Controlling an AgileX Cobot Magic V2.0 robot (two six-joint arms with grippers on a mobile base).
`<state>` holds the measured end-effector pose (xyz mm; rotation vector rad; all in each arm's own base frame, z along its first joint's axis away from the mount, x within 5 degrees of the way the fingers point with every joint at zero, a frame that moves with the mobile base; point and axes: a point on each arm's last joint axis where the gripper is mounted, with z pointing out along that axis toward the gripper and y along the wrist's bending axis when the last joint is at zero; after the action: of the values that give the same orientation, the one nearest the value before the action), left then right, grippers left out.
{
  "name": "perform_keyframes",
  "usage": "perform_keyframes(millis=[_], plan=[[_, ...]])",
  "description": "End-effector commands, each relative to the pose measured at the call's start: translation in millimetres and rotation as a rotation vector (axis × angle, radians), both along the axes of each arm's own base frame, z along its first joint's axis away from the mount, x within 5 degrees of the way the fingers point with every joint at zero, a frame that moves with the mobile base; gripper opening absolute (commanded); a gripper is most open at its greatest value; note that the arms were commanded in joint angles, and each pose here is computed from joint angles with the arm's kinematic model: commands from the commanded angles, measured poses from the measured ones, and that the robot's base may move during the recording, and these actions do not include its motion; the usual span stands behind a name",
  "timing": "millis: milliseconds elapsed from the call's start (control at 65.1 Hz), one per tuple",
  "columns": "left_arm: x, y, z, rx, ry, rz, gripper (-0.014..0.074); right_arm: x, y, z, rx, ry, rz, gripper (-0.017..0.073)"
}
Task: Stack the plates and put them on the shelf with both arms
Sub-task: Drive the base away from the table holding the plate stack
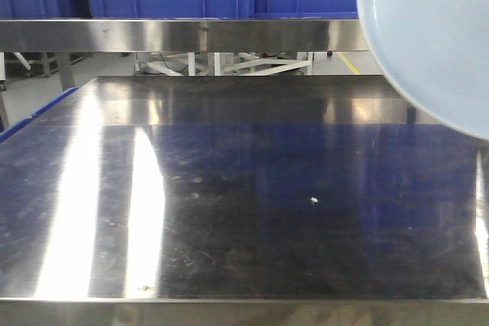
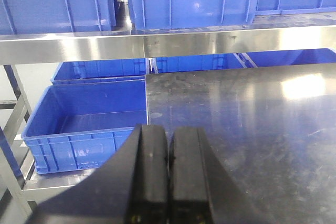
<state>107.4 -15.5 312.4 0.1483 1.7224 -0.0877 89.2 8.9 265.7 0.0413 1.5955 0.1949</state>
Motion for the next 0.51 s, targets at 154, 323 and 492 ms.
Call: perform_keyframes(millis=[154,323,492], plan=[[0.9,0.5,15.9,-0.022,-0.098,0.007,0.0082,-2.2,-2.2,18.1,0.001,-0.123,-0.022,0.0056],[0.9,0.5,15.9,-0.022,-0.098,0.007,0.0082,-2.2,-2.2,18.1,0.001,-0.123,-0.022,0.0056],[0.9,0.5,15.9,-0.022,-0.098,0.007,0.0082,-2.2,-2.2,18.1,0.001,-0.123,-0.022,0.0056]])
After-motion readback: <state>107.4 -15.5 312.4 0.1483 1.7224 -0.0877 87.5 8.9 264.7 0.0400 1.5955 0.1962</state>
